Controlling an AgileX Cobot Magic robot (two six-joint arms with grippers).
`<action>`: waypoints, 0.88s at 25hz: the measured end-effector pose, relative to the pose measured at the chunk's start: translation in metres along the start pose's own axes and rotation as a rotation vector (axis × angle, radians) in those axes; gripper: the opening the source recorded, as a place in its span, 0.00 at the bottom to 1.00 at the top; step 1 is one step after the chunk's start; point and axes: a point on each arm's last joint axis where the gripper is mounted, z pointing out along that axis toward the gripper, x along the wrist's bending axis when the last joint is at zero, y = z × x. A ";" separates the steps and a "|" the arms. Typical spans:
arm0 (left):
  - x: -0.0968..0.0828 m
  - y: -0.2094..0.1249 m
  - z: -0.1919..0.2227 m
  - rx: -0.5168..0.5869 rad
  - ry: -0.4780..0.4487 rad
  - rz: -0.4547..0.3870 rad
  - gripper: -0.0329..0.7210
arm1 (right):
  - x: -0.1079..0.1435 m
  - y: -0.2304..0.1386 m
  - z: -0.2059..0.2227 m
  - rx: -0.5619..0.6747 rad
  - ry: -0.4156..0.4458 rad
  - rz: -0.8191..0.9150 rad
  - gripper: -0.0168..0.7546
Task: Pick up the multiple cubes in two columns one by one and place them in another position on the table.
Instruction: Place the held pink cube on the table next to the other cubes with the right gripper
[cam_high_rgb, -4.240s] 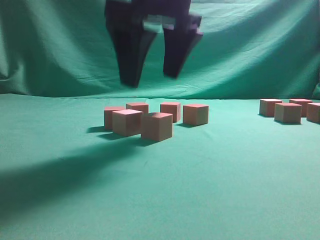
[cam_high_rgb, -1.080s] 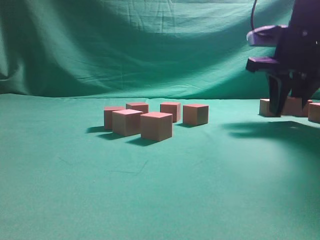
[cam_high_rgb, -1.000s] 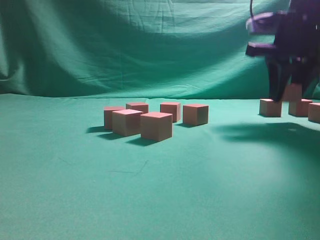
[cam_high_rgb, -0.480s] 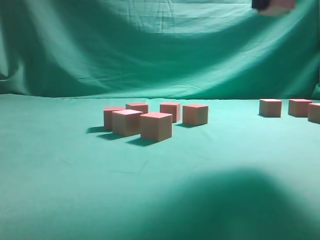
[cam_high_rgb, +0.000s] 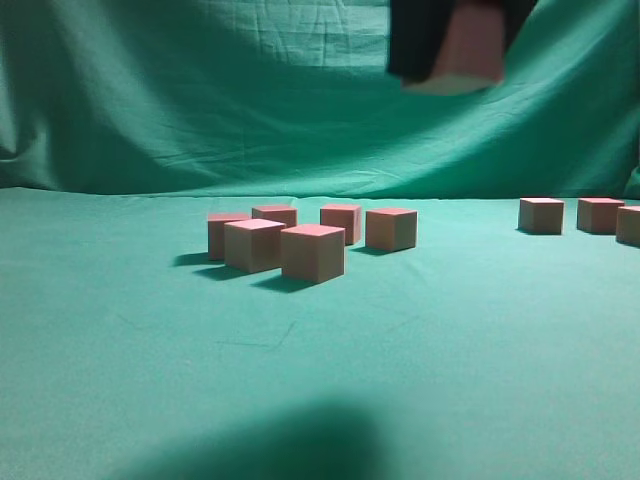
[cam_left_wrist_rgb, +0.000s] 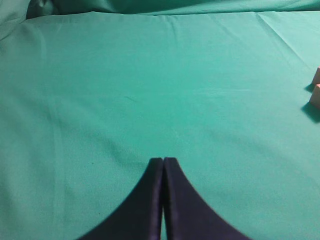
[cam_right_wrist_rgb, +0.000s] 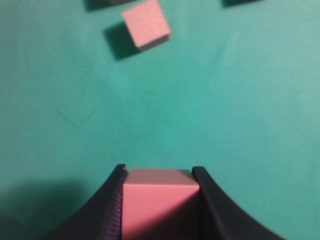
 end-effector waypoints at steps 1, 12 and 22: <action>0.000 0.000 0.000 0.000 0.000 0.000 0.04 | 0.005 -0.002 0.004 -0.016 -0.004 0.004 0.36; 0.000 0.000 0.000 0.000 0.000 0.000 0.04 | 0.015 0.009 0.064 -0.055 -0.156 0.086 0.36; 0.000 0.000 0.000 0.000 0.000 0.000 0.04 | 0.018 0.018 0.094 -0.085 -0.122 0.129 0.36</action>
